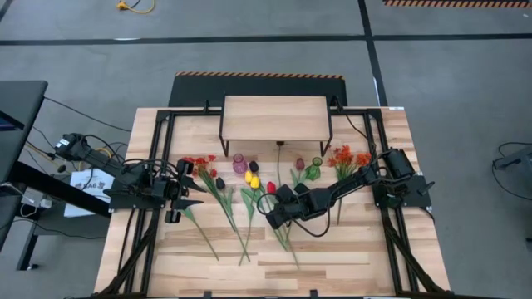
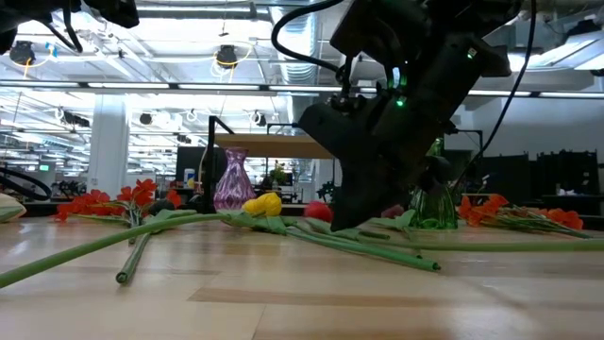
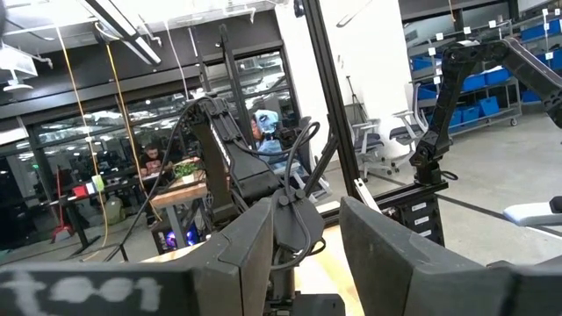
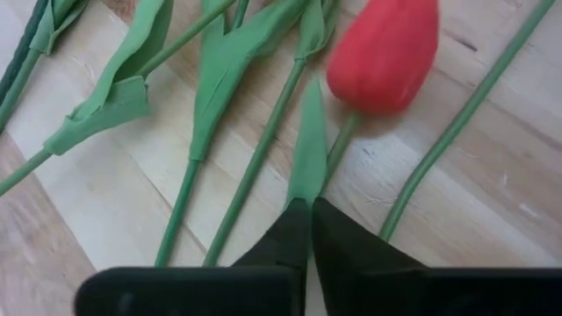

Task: Pick and place flowers into a vace then onto a shelf
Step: Put the red tulip into the green vase

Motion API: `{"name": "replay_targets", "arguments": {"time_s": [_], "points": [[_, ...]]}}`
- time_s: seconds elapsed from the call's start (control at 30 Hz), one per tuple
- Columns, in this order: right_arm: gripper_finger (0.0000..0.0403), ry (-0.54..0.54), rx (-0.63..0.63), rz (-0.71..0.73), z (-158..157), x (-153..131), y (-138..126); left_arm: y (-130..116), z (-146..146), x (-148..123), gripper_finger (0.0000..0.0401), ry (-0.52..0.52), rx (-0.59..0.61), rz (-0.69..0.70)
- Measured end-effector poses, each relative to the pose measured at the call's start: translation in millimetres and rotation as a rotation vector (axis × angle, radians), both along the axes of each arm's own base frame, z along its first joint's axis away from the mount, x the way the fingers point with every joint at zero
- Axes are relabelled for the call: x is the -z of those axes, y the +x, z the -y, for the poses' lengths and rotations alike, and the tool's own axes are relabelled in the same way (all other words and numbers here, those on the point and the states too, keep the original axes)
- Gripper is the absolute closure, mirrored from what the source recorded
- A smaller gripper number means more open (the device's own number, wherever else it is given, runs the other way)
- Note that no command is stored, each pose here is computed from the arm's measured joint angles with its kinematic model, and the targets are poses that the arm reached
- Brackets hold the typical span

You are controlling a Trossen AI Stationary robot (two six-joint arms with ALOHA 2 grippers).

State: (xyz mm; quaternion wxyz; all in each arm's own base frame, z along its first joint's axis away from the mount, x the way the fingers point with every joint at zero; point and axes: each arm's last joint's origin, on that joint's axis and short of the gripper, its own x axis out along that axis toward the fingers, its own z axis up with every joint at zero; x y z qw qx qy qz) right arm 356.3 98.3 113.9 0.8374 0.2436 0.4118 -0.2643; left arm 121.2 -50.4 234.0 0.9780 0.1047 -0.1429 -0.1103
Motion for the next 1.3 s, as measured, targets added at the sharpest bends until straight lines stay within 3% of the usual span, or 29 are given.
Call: {"name": "replay_targets", "arguments": {"time_s": [0.5,1.3], "points": [[0.0402,-0.059,-0.028,0.052,-1,-23,-3,0,0,0,0.0275,0.0,0.0,-0.001],[0.0403,-0.331,-0.108,0.376,-28,-152,-60,0,0,0,0.0275,0.002,-0.001,0.0]]}}
